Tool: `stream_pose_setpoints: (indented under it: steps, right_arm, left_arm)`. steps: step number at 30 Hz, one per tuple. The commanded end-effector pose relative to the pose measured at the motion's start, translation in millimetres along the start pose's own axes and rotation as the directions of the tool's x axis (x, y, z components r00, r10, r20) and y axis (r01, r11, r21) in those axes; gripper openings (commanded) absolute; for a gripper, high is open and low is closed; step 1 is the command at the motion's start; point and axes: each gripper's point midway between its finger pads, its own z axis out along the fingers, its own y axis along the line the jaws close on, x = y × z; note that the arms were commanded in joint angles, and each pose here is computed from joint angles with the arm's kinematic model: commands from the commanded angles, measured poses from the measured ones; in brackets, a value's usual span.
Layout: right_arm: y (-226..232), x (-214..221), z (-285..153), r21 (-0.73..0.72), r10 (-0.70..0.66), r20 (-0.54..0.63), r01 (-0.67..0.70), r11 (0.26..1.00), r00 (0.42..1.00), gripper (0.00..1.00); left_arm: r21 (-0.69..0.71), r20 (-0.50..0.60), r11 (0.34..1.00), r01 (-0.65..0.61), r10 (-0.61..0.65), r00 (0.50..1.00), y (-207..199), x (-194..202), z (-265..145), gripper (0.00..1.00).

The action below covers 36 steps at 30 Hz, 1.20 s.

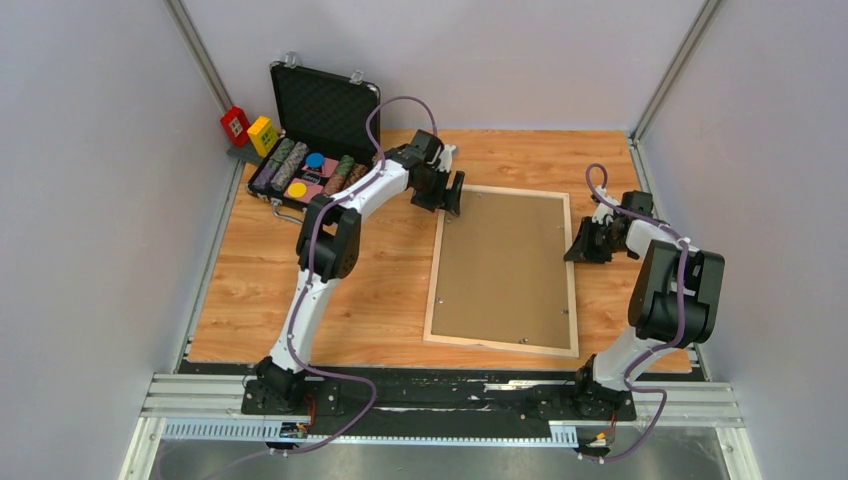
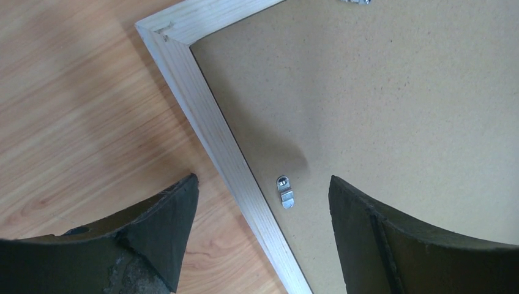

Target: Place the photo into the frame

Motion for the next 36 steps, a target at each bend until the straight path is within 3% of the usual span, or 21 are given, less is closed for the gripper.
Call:
stream_pose_setpoints:
  steps: [1,17,36]
  right_arm:
    - [9,-13,-7,-0.033,-0.072,0.032,0.073,0.997,0.997,0.0]
    - [16,-22,-24,-0.015,-0.104,0.091,0.106,0.994,0.99,0.0]
    - [12,-22,-18,-0.016,-0.096,0.072,0.098,0.995,0.993,0.0]
  left_arm:
    - [0.017,-0.032,1.0,-0.02,0.021,0.999,-3,16,1,0.85]
    - [-0.152,-0.079,0.981,-0.119,0.107,0.991,5,47,14,0.72]
    - [-0.177,-0.074,0.964,-0.201,0.19,0.979,-1,59,3,0.58]
